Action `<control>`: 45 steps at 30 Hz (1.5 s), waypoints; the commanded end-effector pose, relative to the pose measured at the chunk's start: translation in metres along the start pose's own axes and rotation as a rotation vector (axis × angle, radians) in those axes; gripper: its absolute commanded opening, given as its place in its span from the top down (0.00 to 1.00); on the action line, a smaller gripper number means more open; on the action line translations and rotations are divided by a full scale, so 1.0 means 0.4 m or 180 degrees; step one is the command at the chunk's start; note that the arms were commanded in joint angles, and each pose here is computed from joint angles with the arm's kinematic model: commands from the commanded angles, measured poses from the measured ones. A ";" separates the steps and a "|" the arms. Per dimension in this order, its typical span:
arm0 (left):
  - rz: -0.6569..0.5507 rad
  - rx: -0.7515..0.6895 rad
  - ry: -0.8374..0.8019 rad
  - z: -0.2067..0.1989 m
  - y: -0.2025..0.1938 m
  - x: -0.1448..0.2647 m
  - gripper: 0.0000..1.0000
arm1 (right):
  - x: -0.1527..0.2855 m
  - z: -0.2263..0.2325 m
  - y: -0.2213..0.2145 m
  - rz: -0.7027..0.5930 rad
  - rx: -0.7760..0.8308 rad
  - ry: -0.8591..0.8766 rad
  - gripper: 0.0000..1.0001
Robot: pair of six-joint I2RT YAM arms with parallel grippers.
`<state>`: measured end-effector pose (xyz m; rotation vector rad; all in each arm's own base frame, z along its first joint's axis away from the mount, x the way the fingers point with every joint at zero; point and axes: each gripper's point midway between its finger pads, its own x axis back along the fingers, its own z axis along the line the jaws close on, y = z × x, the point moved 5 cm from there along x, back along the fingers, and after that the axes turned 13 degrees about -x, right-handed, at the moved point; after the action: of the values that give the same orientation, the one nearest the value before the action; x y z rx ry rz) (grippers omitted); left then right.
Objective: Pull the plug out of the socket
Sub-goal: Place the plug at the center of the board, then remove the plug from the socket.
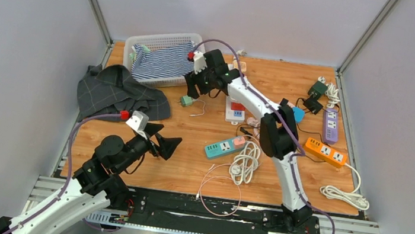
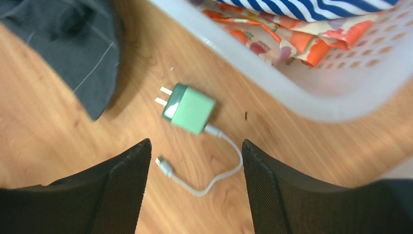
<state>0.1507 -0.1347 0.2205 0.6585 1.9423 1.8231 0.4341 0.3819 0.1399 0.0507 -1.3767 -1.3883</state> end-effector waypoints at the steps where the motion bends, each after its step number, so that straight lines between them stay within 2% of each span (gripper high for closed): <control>1: -0.0133 0.0119 -0.0258 -0.028 -0.004 -0.012 0.00 | 0.177 0.053 0.055 -0.0125 0.0622 0.0181 0.31; 6: 0.0023 0.0143 -0.0437 -0.048 -0.028 -0.027 0.00 | 0.335 0.112 -0.020 0.0062 0.1363 0.0650 0.29; 9: -0.0020 0.0134 -0.0622 -0.067 -0.018 -0.040 0.00 | 0.432 0.132 -0.090 0.0116 0.1752 0.0780 0.28; 16: 0.0110 0.0027 -0.0733 -0.080 -0.022 -0.080 0.00 | 0.581 0.149 -0.217 -0.0044 0.2305 0.0976 0.23; 21: 0.0223 0.0014 -0.0860 -0.096 -0.034 -0.117 0.00 | 0.671 0.101 -0.239 -0.0556 0.1945 0.1155 0.20; 27: 0.0364 0.0209 -0.0871 -0.111 -0.035 -0.176 0.00 | 0.737 0.056 -0.245 -0.1045 0.1641 0.1121 0.19; 34: 0.0725 0.0212 -0.1138 -0.151 -0.045 -0.276 0.02 | 0.773 -0.008 -0.239 -0.1143 0.1220 0.1015 0.20; 37: 0.0773 -0.0047 -0.1278 -0.172 -0.050 -0.315 0.04 | 0.781 -0.042 -0.238 -0.1144 0.1009 0.0917 0.20; 42: 0.0700 -0.1071 -0.1253 -0.222 -0.070 -0.369 0.04 | 0.795 -0.091 -0.238 -0.1151 0.0736 0.0777 0.21; 45: 0.0730 -0.1404 -0.1156 -0.236 -0.082 -0.403 0.07 | 0.797 -0.112 -0.244 -0.1125 0.0640 0.0732 0.21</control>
<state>0.2068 -0.2948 0.1873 1.1685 1.4246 1.8201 0.2793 0.1114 0.2496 0.6078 -1.3796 -1.4315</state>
